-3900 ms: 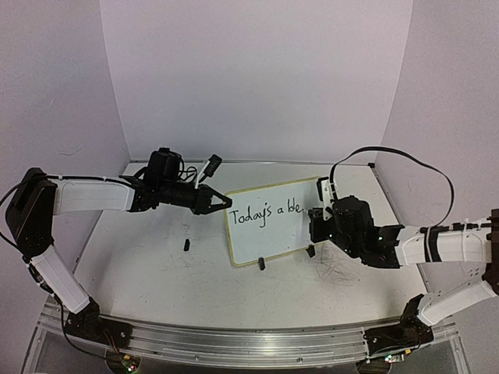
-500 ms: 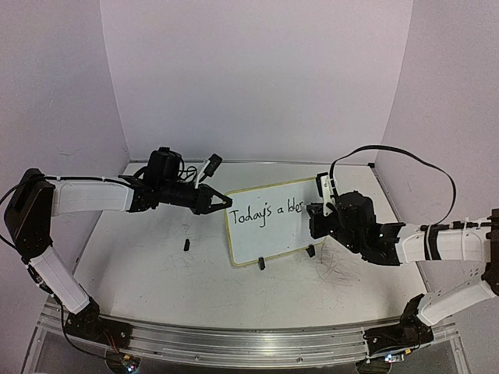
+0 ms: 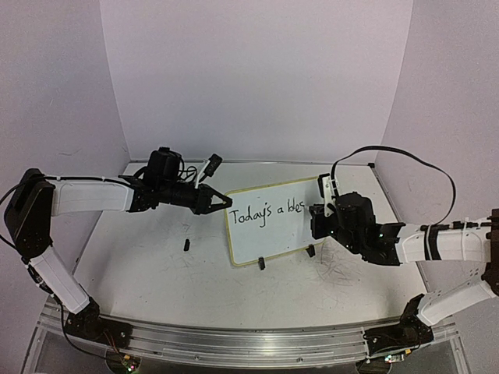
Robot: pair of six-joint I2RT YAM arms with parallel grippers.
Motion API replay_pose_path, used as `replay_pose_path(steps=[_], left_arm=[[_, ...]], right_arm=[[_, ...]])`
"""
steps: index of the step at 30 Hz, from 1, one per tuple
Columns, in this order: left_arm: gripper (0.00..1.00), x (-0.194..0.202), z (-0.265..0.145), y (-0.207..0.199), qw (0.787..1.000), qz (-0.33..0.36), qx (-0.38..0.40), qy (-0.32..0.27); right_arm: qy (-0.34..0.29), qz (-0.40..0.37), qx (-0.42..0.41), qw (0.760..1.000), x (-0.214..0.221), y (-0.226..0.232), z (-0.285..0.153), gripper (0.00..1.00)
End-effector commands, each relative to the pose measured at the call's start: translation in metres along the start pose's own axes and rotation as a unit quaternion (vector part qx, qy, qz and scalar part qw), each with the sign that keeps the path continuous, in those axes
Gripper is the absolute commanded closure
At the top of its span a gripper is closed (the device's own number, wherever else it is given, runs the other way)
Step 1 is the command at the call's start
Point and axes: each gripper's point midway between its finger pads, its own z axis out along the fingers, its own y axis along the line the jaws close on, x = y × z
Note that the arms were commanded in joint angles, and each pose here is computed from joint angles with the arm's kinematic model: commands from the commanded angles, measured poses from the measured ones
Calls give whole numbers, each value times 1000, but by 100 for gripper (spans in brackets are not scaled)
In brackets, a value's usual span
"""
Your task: Write a sentence on the whiteboard
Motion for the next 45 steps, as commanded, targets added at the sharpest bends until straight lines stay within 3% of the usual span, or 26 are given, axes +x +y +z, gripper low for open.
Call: replay_pose_path(steps=[1,23,45], left_arm=[[100,-30,-12,-8,998,53,-17,-42],[100,-29,-12,-7,998,53,-17,-42],[100,-30,-13,-8,998,53,-17,-42]], right_arm=[[-1,8,21,1000,-2,-7,3,100],[2,12,-29,1000,-3,10,1,100],[-43,33,25,998,-29,-15,-9,100]])
